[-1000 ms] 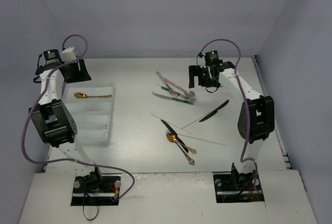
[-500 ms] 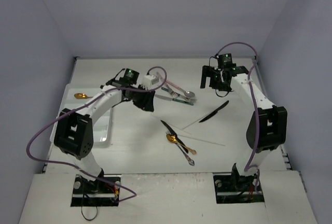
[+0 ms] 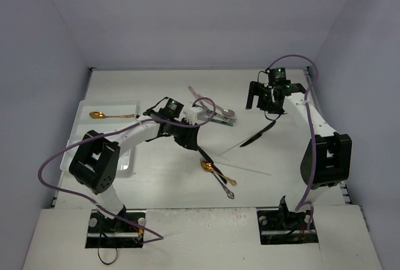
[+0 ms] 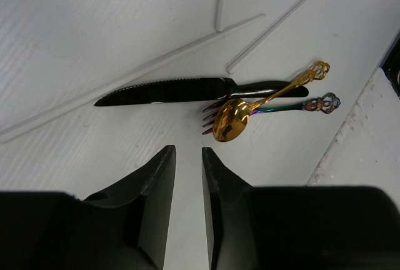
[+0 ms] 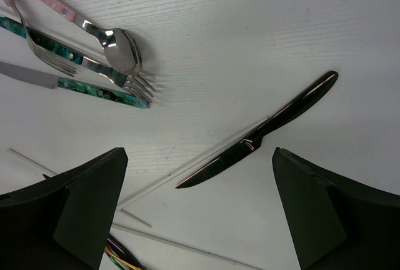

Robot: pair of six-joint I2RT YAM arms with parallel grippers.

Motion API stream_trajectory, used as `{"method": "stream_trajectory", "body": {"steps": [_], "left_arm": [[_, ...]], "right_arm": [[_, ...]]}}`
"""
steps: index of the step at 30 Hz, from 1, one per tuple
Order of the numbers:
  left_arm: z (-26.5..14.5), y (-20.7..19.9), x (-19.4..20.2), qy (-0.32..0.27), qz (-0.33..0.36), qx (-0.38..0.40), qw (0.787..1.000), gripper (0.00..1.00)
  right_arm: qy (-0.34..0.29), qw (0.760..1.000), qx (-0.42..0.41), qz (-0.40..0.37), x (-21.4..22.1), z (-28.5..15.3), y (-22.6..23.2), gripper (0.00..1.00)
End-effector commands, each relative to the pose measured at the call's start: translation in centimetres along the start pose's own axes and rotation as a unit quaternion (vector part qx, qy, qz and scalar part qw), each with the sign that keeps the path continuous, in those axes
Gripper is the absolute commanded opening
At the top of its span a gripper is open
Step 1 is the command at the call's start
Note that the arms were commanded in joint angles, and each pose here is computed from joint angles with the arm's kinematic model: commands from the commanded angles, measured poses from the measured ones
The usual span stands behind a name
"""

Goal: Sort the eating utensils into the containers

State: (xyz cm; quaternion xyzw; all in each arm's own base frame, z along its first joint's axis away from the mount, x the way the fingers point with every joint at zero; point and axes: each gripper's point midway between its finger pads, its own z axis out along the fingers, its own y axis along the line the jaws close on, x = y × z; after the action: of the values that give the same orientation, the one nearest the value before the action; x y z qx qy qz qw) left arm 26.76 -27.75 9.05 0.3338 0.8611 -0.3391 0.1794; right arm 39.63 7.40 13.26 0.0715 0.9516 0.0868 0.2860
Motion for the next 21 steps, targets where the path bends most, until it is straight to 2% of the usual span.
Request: {"method": "stream_trajectory", "body": {"steps": [1, 21], "left_arm": [[0.5, -2.2, -2.8, -0.034, 0.056, 0.038, 0.997, 0.19], [3.5, -3.4, -1.1, 0.019, 0.09, 0.074, 0.993, 0.18]], "right_arm": [[-0.04, 0.999, -0.015, -0.001, -1.4, -2.3, 0.7, 1.0], [-0.046, 0.999, -0.014, -0.005, -1.0, -3.2, 0.3, 1.0]]}}
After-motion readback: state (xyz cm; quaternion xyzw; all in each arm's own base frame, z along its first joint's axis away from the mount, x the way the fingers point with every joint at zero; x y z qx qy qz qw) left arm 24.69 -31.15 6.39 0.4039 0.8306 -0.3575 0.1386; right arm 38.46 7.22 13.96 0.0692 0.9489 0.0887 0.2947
